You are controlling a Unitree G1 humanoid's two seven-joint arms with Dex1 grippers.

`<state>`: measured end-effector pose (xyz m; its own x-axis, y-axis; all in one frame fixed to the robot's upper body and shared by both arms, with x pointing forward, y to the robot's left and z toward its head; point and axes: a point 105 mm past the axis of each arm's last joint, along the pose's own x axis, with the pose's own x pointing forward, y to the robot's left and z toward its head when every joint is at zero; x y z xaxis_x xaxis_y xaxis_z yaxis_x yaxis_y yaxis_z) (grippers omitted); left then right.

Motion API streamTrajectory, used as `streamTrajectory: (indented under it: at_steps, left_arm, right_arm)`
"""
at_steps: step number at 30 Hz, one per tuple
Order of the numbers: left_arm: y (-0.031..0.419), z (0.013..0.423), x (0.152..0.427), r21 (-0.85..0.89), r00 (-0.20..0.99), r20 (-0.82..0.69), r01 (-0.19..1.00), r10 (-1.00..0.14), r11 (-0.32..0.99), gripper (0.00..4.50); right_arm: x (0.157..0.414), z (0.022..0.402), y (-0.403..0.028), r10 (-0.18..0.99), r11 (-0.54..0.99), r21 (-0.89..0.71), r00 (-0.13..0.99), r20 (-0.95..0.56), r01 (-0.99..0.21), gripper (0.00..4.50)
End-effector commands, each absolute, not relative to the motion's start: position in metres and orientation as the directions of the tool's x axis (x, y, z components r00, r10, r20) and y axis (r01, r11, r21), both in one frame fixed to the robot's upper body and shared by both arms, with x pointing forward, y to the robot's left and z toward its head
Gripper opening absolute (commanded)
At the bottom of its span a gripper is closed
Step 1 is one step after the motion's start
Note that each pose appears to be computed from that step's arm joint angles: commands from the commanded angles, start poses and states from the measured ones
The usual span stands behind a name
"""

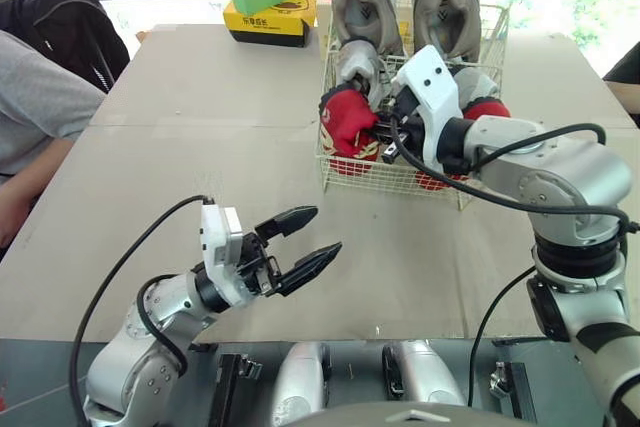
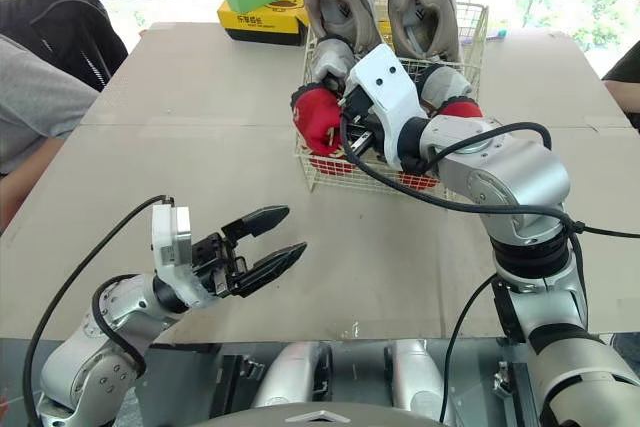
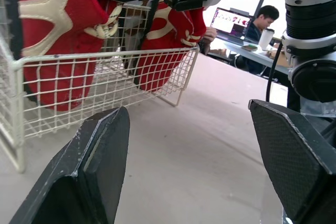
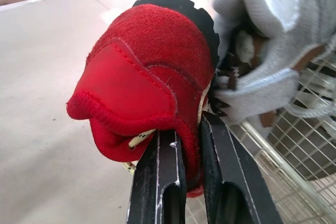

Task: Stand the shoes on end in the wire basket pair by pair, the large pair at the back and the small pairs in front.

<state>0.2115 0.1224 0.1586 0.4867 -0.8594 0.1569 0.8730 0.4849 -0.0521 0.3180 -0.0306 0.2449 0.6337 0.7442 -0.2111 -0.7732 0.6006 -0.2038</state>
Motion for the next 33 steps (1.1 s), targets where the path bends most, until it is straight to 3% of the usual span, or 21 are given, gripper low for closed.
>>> streamTrajectory:
  at_steps: [1,3,6,13,18,21,27,33]
  left_arm:
    - [0.117,0.167,0.210,-0.010,0.466,0.186,0.881,-0.865,0.473,3.94]
    - [0.117,0.168,0.210,-0.010,0.467,0.189,0.881,-0.864,0.474,3.94]
    - [0.118,0.170,0.212,-0.016,0.476,0.198,0.876,-0.857,0.483,3.94]
    - [0.118,0.175,0.221,-0.122,0.553,0.237,0.833,-0.799,0.540,3.94]
    - [0.122,0.172,0.224,-0.127,0.610,0.189,0.792,-0.769,0.597,3.94]
    - [0.131,0.166,0.223,-0.101,0.649,0.129,0.761,-0.750,0.641,3.94]
    - [0.163,0.147,0.204,-0.093,0.653,-0.018,0.753,-0.757,0.651,3.94]
    - [0.185,0.138,0.199,-0.114,0.618,-0.100,0.772,-0.780,0.626,3.94]
  right_arm:
    - [0.318,0.240,-0.024,0.769,0.575,-0.206,0.609,-0.193,-0.792,0.98]
    - [0.314,0.244,-0.022,0.795,0.560,-0.195,0.589,-0.145,-0.805,2.08]
    - [0.306,0.256,-0.030,0.817,0.544,-0.243,0.573,-0.067,-0.803,3.32]
    - [0.285,0.270,-0.066,0.843,0.520,-0.341,0.534,0.058,-0.783,3.32]
    - [0.240,0.261,-0.087,0.914,0.405,-0.317,0.392,0.109,-0.857,3.32]
    - [0.226,0.231,-0.107,0.911,0.406,-0.279,0.410,0.045,-0.870,3.32]
    - [0.214,0.173,-0.169,0.812,0.528,-0.241,0.567,-0.137,-0.814,3.32]
    - [0.211,0.149,-0.215,0.726,0.602,-0.259,0.653,-0.216,-0.755,3.32]
